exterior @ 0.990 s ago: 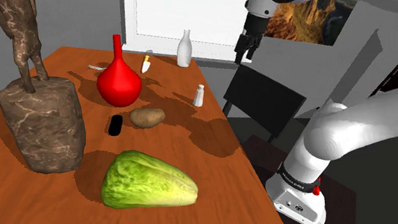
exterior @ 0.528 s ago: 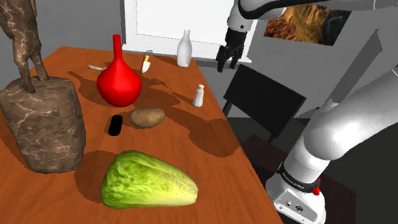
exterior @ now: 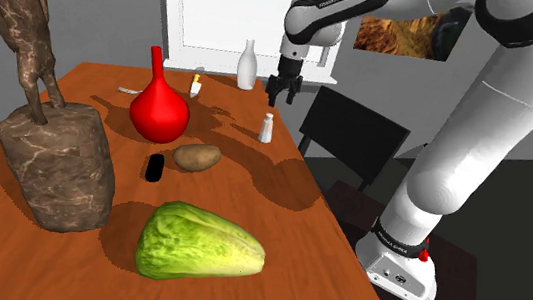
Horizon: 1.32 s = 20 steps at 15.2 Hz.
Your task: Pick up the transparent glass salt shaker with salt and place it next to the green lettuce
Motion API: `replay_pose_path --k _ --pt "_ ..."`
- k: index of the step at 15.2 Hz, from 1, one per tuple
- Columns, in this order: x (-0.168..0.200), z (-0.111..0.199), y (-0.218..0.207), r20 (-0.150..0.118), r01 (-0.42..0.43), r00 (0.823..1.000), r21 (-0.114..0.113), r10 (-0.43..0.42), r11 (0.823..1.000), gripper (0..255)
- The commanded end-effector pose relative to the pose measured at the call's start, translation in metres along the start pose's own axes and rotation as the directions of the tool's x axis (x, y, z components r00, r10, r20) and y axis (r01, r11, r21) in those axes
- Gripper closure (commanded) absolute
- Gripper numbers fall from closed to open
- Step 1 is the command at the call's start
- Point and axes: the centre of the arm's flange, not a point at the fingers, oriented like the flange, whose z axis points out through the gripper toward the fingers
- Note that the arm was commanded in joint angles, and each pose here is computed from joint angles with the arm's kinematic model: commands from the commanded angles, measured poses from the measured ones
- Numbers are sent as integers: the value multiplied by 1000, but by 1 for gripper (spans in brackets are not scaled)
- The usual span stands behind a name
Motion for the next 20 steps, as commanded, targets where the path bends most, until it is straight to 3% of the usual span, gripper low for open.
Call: replay_pose_path --k 1,10,18,19,20 --pt "21 19 3 10 -19 1000 16 19 1000 0" --pt "31 69 4 15 -29 999 24 28 999 0" --pt "31 69 4 15 -29 999 24 28 999 0" --pt "31 69 4 15 -29 999 24 28 999 255" --pt "31 69 4 15 -29 999 24 28 999 255"
